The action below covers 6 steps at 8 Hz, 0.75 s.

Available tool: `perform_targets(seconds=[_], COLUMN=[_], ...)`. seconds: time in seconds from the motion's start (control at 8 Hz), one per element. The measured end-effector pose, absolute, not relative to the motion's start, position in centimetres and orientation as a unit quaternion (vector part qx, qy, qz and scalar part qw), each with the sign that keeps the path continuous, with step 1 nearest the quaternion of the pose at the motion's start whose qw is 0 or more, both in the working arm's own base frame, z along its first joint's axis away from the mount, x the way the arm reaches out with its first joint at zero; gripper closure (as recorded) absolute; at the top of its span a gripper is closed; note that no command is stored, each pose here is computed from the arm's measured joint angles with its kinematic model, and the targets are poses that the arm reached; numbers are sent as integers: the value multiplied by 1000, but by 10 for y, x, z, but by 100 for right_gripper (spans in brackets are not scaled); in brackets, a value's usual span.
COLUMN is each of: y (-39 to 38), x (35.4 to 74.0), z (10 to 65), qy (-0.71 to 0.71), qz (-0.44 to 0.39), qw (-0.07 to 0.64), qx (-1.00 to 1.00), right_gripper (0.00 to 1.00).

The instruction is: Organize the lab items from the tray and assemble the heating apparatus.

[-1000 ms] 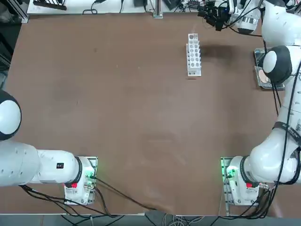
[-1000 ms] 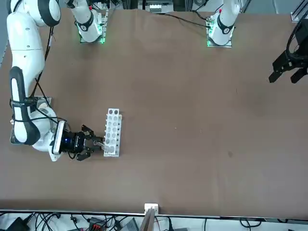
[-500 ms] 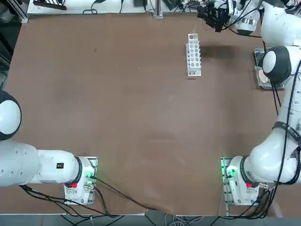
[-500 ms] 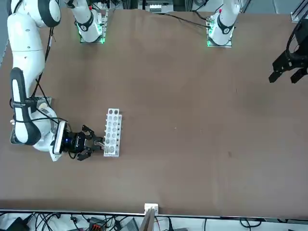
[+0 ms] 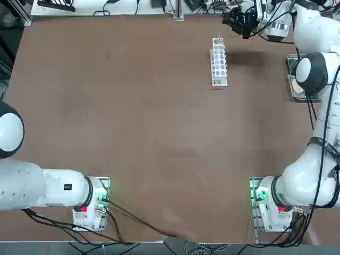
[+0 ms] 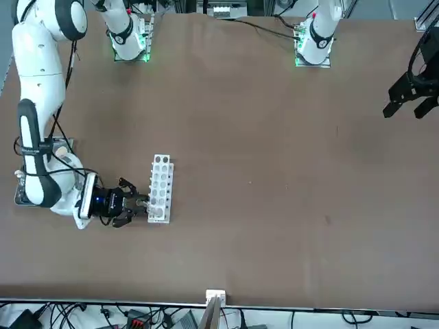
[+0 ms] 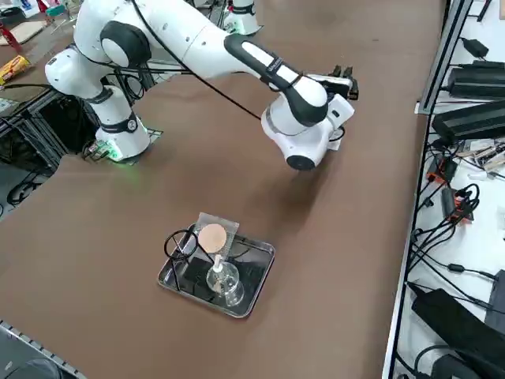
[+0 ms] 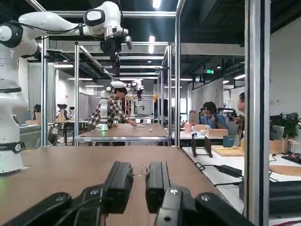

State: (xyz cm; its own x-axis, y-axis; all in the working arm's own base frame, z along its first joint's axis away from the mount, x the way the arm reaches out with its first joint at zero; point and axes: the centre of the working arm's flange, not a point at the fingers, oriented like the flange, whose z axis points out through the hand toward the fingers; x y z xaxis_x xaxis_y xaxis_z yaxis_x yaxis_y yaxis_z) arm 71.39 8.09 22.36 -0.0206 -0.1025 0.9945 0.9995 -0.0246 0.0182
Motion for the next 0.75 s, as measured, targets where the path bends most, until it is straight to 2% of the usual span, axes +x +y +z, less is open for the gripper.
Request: perform_targets(seconds=[0.75], y=[81], x=[711], z=[221], qy=[-490], qz=[-529], qw=[508], qx=[-471], right_gripper=[78])
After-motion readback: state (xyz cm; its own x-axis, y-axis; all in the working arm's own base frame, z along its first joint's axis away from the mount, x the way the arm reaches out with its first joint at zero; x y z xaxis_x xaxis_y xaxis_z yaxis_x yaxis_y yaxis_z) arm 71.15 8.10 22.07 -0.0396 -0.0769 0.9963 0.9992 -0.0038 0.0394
